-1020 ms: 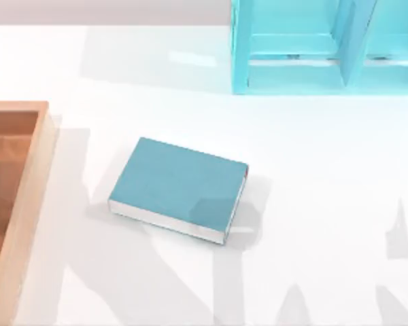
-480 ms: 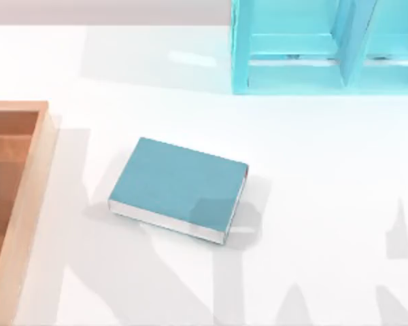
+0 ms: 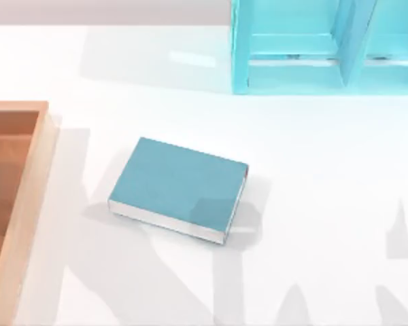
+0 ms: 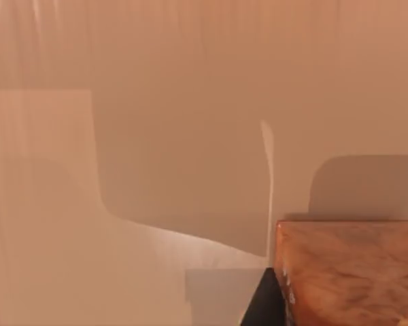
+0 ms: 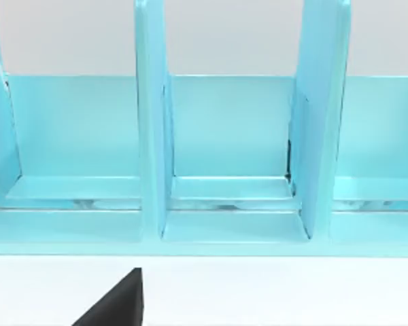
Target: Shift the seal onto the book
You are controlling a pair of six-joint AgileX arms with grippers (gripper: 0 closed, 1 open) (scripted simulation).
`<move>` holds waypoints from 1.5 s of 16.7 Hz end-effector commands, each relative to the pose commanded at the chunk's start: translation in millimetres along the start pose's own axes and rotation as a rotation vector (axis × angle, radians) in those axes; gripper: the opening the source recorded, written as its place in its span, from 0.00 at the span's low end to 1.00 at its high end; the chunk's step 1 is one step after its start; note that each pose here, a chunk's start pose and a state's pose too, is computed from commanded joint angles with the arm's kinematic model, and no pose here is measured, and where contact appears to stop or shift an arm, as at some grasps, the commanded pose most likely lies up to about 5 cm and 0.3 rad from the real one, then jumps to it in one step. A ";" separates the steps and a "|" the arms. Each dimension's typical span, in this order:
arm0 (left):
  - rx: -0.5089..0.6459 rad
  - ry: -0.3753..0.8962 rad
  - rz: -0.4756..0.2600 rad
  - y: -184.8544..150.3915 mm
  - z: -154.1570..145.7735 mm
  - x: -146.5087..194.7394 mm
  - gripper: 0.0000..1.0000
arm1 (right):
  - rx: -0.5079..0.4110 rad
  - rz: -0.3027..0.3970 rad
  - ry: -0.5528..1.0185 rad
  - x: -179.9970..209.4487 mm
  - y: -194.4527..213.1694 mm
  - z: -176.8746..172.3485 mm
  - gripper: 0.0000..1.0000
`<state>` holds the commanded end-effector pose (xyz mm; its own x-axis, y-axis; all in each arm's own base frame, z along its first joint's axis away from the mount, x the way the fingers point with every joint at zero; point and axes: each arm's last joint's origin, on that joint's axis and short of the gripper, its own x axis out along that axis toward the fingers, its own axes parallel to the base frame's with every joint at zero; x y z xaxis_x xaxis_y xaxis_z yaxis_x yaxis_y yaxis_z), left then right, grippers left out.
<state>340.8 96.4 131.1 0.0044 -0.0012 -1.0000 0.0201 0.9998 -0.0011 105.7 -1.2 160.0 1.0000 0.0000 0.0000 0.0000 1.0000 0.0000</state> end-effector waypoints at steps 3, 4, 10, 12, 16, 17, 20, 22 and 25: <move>0.000 0.000 0.000 0.0 0.0 0.0 0.00 | 0.000 0.000 0.000 0.0 0.0 0.0 1.00; 0.000 0.000 0.000 0.0 0.0 0.0 0.00 | 0.000 0.000 0.000 0.0 0.0 0.0 1.00; 0.006 -0.013 0.009 -5.0 2.9 -7.8 0.00 | 0.000 0.000 0.000 0.0 0.0 0.0 1.00; 0.020 -0.068 0.034 -23.1 11.9 -36.2 0.00 | 0.000 0.000 0.000 0.0 0.0 0.0 1.00; 0.089 -0.181 0.042 -98.8 20.2 -112.6 0.00 | 0.000 0.000 0.000 0.0 0.0 0.0 1.00; 0.094 -0.183 0.033 -114.9 17.0 -126.4 0.00 | 0.000 0.000 0.000 0.0 0.0 0.0 1.00; 0.074 -0.129 0.008 -145.3 6.0 -150.2 0.00 | 0.000 0.000 0.000 0.0 0.0 0.0 1.00; 0.042 -0.064 0.001 -151.8 2.3 -152.7 0.00 | 0.000 0.000 0.000 0.0 0.0 0.0 1.00; 0.004 -0.004 0.000 -151.0 0.9 -150.7 0.00 | 0.000 0.000 0.000 0.0 0.0 0.0 1.00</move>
<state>338.0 -54.4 281.9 0.0084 -0.0008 -1.0000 0.0246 0.9997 -0.0006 105.7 -1.2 160.0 1.0000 0.0000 0.0000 0.0000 1.0000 0.0000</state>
